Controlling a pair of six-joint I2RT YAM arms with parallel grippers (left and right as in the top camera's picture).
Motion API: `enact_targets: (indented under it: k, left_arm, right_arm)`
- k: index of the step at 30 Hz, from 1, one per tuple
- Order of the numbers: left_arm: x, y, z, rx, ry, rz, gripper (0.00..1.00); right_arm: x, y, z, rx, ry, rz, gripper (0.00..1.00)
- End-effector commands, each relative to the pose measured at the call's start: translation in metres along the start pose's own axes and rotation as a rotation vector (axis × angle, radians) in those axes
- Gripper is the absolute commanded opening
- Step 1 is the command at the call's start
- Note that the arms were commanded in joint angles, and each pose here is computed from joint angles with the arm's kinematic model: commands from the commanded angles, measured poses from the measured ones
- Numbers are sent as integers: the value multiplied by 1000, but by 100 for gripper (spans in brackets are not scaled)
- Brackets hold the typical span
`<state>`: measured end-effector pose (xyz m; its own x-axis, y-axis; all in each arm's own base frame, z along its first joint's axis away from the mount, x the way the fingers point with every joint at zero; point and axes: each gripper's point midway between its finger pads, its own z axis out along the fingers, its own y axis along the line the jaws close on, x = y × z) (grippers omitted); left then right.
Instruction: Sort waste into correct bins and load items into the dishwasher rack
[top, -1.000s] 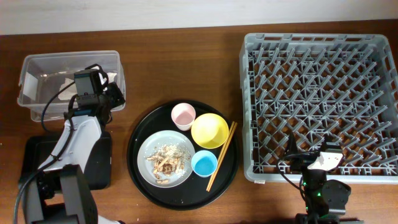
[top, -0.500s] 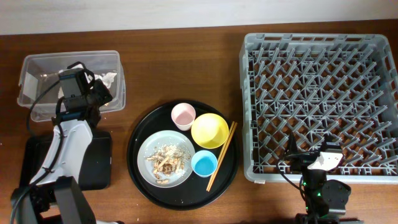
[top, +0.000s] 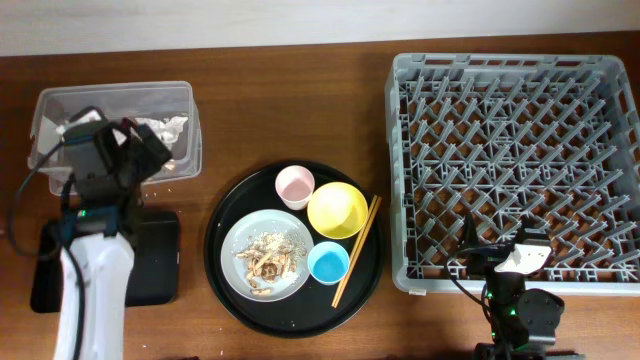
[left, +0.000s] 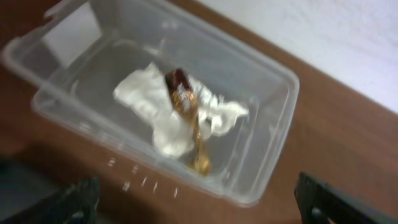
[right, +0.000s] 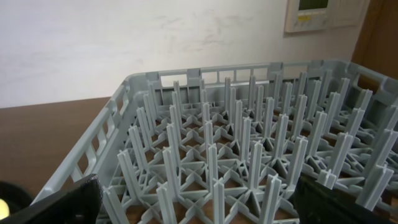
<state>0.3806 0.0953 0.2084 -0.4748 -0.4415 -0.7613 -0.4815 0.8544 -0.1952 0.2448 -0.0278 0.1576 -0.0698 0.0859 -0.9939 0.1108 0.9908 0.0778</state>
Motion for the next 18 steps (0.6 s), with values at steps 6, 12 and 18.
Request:
enact_targets:
  k: [6, 12, 18]
  left_arm:
    - [88, -6, -68, 143, 384, -4, 99]
    - [116, -7, -79, 160, 519, -19, 99]
    - [113, -8, -77, 164, 507, -19, 99]
  right_arm:
    - [2, -3, 0, 12, 1, 8, 99]
    - [2, -3, 0, 12, 1, 8, 99]
    - [2, -3, 0, 12, 1, 8, 99]
